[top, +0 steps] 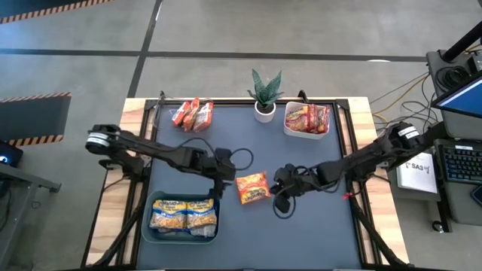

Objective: Sort Maruchan noodles
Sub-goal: Put the orange noodle into the transparent bin

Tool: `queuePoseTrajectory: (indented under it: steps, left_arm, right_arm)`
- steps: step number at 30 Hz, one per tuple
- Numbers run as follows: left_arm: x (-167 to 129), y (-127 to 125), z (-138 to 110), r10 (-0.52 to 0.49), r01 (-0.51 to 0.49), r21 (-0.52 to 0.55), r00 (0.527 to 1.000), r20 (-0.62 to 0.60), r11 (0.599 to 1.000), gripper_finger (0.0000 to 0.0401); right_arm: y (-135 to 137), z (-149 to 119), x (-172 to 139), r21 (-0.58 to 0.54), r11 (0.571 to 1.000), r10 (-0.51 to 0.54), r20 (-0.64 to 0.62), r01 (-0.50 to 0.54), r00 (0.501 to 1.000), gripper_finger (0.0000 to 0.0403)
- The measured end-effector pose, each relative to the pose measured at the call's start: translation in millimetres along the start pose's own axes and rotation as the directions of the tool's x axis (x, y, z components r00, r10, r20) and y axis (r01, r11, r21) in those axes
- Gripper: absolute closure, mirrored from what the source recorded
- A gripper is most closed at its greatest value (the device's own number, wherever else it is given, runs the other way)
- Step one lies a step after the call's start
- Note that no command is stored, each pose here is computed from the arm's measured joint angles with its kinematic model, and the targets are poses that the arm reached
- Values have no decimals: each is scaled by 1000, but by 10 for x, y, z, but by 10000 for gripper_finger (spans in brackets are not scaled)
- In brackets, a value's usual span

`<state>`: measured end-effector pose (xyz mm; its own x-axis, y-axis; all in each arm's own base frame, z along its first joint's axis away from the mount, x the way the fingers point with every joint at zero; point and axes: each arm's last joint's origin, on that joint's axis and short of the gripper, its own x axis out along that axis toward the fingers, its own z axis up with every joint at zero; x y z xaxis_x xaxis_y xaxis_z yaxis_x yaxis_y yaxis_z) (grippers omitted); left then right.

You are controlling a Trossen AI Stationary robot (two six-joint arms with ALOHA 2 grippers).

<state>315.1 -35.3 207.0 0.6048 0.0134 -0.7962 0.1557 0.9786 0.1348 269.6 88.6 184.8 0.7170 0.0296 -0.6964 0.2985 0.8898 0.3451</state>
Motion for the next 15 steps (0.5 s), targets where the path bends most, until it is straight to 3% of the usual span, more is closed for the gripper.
queuePoseTrajectory:
  steps: [7, 15]
  left_arm:
    - [203, -4, 56, 2, -2, -3, 999, 52, 1000, 203]
    - [132, 10, 63, 23, -22, -28, 998, 59, 999, 203]
  right_arm:
    - [-180, 164, 105, -40, 993, -105, 76, 108, 992, 360]
    - [-369, 284, 128, -11, 981, -192, 115, 194, 975, 360]
